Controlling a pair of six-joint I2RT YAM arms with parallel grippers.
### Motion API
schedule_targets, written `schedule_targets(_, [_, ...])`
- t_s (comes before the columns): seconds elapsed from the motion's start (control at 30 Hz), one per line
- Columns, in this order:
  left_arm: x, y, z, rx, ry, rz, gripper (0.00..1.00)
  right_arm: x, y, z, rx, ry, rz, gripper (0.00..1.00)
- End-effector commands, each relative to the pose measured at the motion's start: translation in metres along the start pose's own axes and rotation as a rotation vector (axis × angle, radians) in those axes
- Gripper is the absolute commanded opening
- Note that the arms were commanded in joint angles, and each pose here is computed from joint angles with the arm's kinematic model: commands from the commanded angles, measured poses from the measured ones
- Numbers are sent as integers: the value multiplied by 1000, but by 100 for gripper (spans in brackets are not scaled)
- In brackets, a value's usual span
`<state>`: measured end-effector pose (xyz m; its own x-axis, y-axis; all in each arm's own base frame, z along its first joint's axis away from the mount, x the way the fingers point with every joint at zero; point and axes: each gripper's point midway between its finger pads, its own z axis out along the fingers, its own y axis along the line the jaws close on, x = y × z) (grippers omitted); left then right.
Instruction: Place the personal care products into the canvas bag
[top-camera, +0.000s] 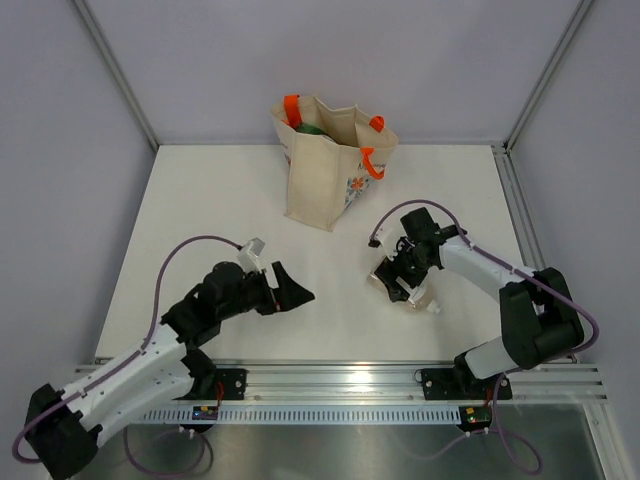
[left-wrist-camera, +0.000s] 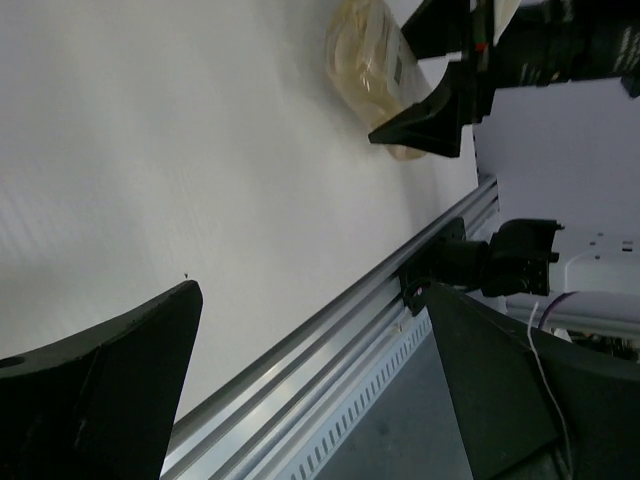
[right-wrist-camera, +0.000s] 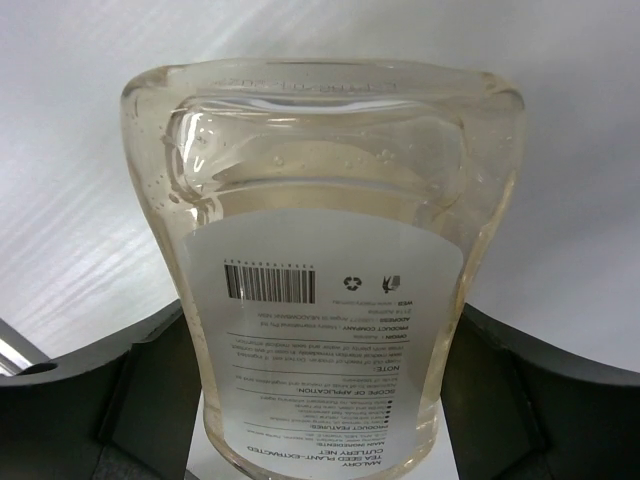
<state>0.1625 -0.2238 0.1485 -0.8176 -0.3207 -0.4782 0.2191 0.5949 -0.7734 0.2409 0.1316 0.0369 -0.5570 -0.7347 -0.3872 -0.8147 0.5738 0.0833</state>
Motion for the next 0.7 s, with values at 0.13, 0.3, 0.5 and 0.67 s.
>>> schedule_targets(0.13, [-1, -26, 63, 11, -36, -72, 99, -46, 22, -35, -166, -262, 14, 0])
schedule_targets(0.3, [-23, -65, 96, 115, -64, -103, 99, -46, 32, -43, -218, -306, -19, 0])
schedule_targets(0.5, [-18, -85, 136, 127, 12, -76, 99, -55, 35, -53, -233, -360, -32, 0])
schedule_targets(0.67, [-10, -91, 163, 133, 53, -100, 96, -61, 39, -62, -248, -402, -42, 0])
